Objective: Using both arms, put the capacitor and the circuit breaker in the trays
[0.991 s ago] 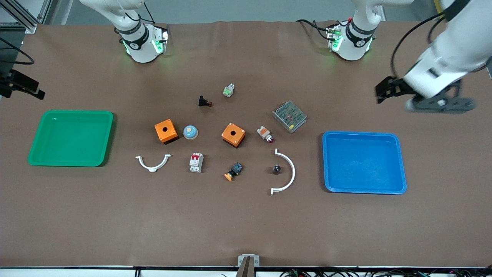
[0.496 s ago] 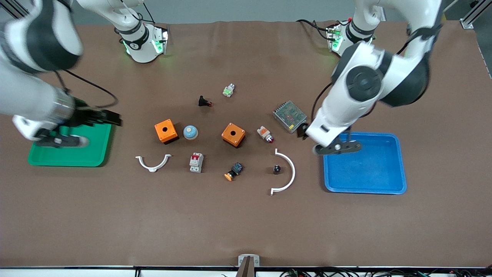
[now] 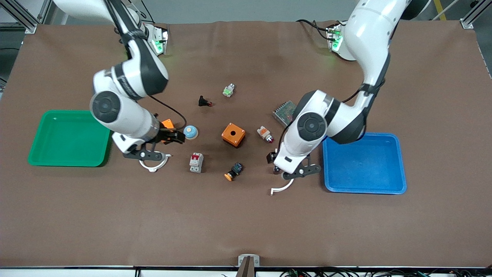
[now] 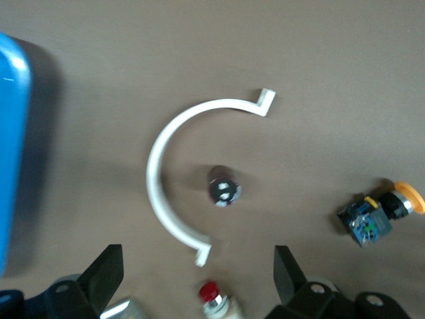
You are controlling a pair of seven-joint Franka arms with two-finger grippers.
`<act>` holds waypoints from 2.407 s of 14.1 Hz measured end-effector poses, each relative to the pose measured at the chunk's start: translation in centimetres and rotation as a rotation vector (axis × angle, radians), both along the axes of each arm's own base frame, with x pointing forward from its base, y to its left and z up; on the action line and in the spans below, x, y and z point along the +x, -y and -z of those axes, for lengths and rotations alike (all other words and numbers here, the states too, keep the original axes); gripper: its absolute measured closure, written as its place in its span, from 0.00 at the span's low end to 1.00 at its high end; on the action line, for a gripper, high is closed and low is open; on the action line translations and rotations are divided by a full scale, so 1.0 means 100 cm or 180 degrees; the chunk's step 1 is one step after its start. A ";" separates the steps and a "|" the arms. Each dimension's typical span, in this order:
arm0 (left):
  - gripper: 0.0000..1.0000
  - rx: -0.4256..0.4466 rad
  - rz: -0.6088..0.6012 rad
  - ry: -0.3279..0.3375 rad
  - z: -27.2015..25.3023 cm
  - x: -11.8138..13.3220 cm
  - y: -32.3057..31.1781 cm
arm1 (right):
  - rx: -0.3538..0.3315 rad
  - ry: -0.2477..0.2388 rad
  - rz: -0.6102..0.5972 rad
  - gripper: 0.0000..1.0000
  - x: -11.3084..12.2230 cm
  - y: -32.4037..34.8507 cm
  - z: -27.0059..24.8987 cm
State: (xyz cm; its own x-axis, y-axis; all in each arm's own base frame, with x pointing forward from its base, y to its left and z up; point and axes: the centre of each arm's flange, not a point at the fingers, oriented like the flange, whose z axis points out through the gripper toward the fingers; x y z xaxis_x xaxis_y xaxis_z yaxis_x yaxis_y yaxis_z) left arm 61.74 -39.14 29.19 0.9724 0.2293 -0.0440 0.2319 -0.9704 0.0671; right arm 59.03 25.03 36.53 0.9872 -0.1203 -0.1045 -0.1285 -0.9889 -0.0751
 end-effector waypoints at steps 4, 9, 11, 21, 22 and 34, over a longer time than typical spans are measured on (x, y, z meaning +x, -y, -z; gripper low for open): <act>0.00 -0.0044 -0.0006 0.0081 0.030 0.004 0.009 | -0.0007 0.0066 0.0063 0.00 0.015 -0.015 0.060; 0.07 0.0010 0.0046 0.0156 0.056 0.007 0.009 | -0.0030 0.0015 -0.0032 0.00 0.024 -0.041 0.095; 0.13 0.0021 0.0055 0.0151 0.069 0.006 0.009 | -0.0038 0.0002 -0.0037 0.00 0.026 -0.043 0.103; 0.51 0.0022 0.0058 0.0125 0.098 0.004 0.009 | -0.0040 0.0069 -0.0008 0.00 0.032 -0.043 0.134; 0.56 0.0031 0.0072 0.0145 0.097 0.005 0.009 | -0.0042 0.0068 -0.0006 0.02 0.032 -0.042 0.135; 0.65 0.0385 0.0176 0.0233 -0.018 0.062 -0.205 | -0.0041 0.0126 0.0025 0.60 0.039 -0.039 0.142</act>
State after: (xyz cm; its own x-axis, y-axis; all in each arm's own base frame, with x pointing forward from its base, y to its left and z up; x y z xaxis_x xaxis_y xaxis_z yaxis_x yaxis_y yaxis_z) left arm 67.97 -18.67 30.98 0.9832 0.1748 0.0521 0.1768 -0.9836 -0.0362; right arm 62.96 28.95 22.30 0.9896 -0.1291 -0.0638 -0.1333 -0.9888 -0.0675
